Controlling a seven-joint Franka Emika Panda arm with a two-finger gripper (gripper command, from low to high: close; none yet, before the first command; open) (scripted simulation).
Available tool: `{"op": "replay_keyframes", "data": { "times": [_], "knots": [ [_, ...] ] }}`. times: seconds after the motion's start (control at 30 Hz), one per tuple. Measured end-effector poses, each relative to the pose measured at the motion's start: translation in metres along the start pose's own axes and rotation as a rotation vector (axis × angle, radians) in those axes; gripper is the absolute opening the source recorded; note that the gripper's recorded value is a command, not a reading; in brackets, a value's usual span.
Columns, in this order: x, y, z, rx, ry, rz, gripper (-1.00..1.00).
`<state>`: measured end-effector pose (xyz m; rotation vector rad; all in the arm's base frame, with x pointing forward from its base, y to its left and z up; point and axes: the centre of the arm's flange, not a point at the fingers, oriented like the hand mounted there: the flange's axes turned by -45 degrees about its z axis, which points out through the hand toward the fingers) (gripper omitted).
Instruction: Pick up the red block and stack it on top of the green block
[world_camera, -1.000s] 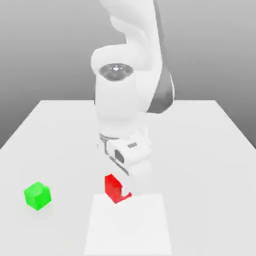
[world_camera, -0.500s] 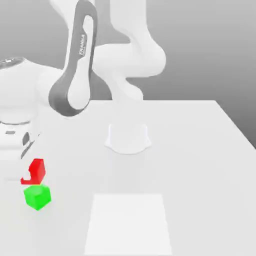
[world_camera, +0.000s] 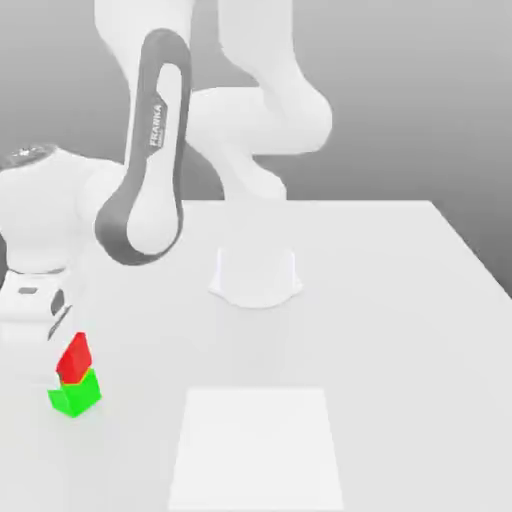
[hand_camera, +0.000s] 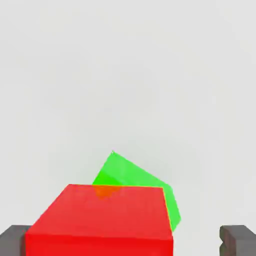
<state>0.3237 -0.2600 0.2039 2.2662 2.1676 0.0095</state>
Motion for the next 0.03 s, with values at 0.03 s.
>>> {"op": "replay_keyframes", "data": {
  "times": [0.03],
  "knots": [
    [0.0, 0.0005, -0.0059, -0.001, 0.0, 0.0, 1.0]
  ]
}}
